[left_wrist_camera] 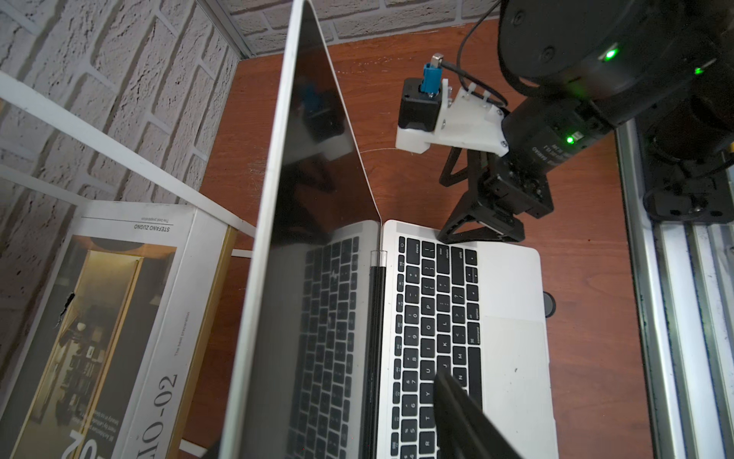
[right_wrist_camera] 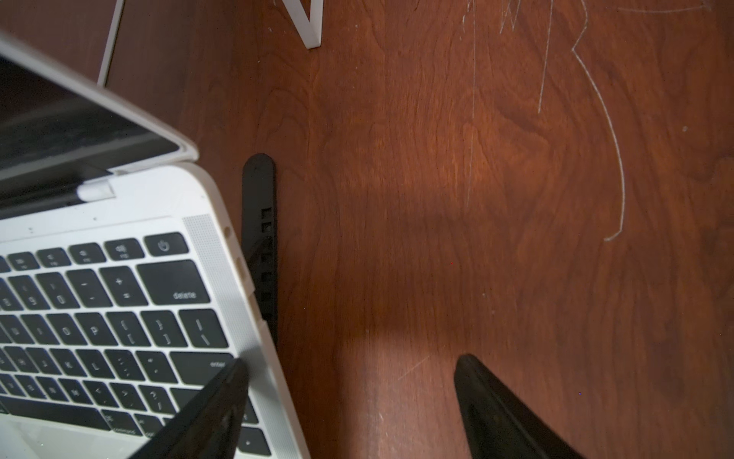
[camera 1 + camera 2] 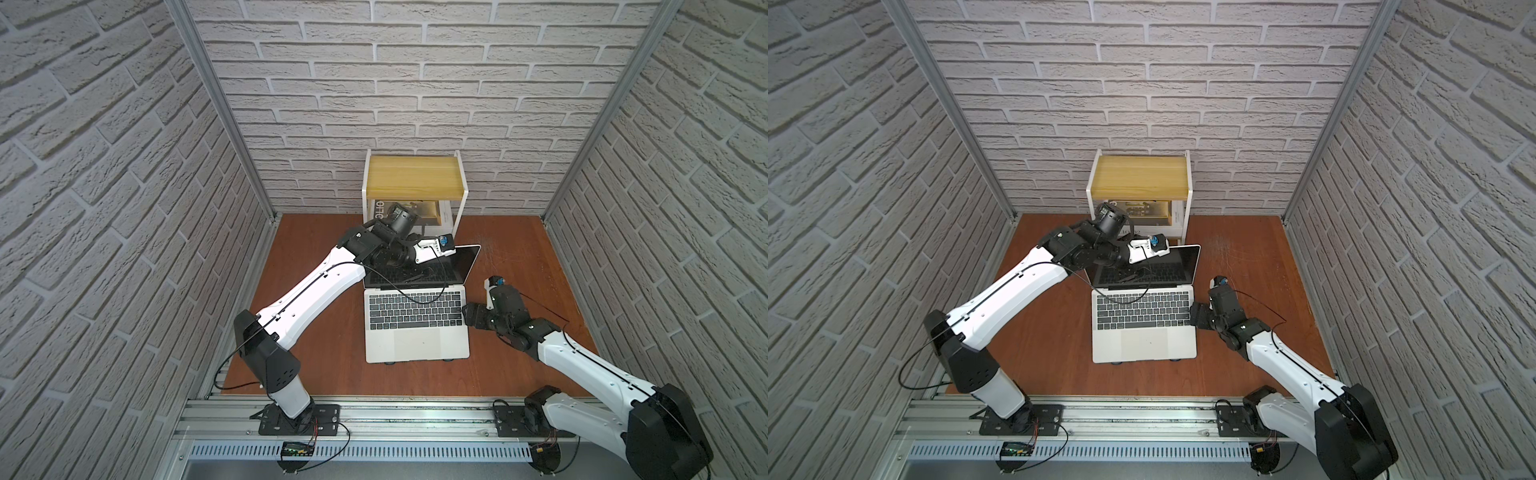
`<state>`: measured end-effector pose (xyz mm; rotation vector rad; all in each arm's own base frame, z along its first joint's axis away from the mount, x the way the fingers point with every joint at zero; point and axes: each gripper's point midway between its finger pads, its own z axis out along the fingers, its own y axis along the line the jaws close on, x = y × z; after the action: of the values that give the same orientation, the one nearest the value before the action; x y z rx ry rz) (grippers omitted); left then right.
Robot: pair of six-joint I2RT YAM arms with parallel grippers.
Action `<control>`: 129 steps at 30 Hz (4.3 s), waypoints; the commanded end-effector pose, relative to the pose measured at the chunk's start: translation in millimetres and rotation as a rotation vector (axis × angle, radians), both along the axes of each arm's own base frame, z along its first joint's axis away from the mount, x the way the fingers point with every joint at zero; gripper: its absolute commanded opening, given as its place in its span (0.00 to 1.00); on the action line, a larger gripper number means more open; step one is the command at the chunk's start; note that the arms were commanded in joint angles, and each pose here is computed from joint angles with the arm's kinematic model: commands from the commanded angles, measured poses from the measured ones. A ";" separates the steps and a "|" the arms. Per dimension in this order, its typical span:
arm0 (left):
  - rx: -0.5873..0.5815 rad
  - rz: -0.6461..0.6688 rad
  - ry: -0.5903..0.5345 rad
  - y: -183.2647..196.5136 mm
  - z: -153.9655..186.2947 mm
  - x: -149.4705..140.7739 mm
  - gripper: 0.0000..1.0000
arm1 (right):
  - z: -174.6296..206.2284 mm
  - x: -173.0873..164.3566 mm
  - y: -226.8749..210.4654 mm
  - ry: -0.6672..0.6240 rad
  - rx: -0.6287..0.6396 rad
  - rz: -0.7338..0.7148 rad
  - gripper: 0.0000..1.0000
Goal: Close the laptop lid and set it aside
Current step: Close the lid of the laptop.
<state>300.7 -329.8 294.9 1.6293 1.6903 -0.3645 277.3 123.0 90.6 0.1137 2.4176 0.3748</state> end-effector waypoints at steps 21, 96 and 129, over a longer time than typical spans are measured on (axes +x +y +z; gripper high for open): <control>0.144 0.050 0.224 -4.7 -90.5 -63.4 0.71 | 11.0 9.1 -14.9 -0.019 -0.031 -0.085 0.84; -0.762 0.822 0.284 146.6 1.0 -17.1 0.99 | 67.2 -5.2 23.8 0.071 -0.078 0.127 0.82; -0.616 0.972 0.620 167.0 -168.7 -31.1 0.88 | -12.6 -24.5 4.2 0.263 0.082 0.123 0.84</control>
<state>263.5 -158.4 124.1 0.1441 2.3195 -0.7956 280.8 145.7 120.4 0.0323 2.5017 0.6386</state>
